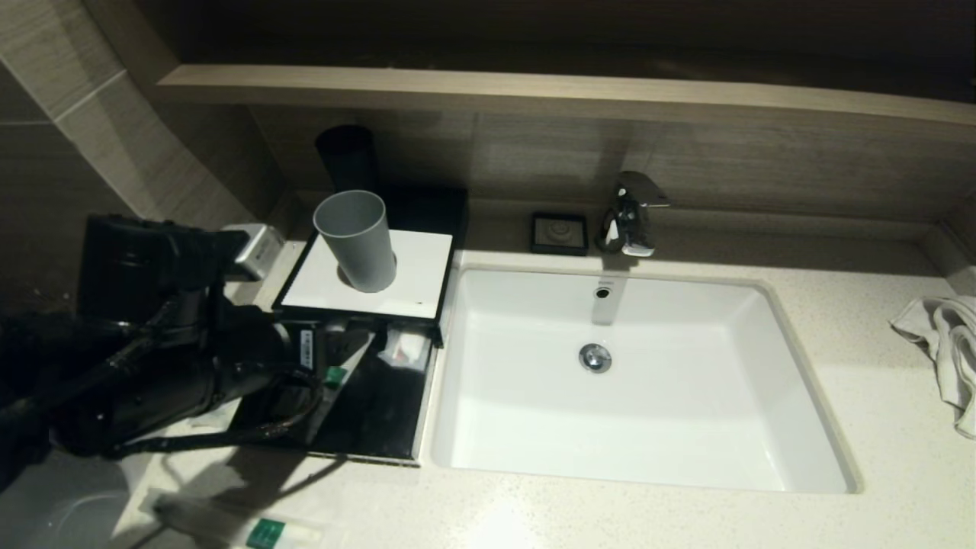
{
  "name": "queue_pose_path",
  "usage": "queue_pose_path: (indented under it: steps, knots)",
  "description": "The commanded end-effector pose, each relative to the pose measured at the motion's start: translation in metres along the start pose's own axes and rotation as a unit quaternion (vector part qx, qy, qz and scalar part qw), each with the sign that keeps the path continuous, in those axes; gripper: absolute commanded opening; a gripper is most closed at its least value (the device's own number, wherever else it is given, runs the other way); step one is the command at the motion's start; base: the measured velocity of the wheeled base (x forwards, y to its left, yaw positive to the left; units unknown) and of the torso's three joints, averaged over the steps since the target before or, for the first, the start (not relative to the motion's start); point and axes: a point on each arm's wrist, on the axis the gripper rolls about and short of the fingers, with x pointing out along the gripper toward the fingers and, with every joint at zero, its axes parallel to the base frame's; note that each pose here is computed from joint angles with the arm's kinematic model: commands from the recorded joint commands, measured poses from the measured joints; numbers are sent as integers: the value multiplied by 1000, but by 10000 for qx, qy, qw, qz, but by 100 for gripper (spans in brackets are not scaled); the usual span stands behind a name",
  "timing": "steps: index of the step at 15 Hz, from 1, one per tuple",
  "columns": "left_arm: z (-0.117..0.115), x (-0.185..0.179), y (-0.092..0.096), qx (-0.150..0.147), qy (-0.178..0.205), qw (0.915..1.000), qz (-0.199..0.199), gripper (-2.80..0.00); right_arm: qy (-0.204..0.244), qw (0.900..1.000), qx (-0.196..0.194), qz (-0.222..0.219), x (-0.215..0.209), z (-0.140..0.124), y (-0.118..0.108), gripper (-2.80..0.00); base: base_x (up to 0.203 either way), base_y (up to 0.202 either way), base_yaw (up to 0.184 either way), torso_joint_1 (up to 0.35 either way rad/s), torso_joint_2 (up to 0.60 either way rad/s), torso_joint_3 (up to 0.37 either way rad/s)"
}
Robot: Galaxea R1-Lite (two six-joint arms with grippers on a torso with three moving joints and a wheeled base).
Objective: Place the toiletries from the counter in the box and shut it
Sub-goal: Pick up the bathroom toiletry
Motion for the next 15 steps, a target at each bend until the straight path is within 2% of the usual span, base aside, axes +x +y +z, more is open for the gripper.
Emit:
queue_pose_path:
  steps: [1, 6, 7, 11, 15]
  knots:
    - [6, -25, 7, -107, -341, 9993, 149, 0, 0, 10000, -1, 0, 0, 0, 0, -280, 0, 0, 0, 0, 0, 0]
    - [7, -44, 26, -295, -446, 9970, 567, 0, 0, 10000, -1, 0, 0, 0, 0, -280, 0, 0, 0, 0, 0, 0]
    - [8, -44, 31, -344, -458, 9959, 696, -280, 0, 10000, 6, 0, 0, 0, 0, -280, 0, 0, 0, 0, 0, 0]
    - [1, -41, 57, -643, -330, 9882, 1349, -280, 0, 10000, -1, 0, 0, 0, 0, -280, 0, 0, 0, 0, 0, 0]
    - [-10, -40, 73, -1039, -17, 9789, 1761, -280, 0, 10000, -1, 0, 0, 0, 0, -280, 0, 0, 0, 0, 0, 0]
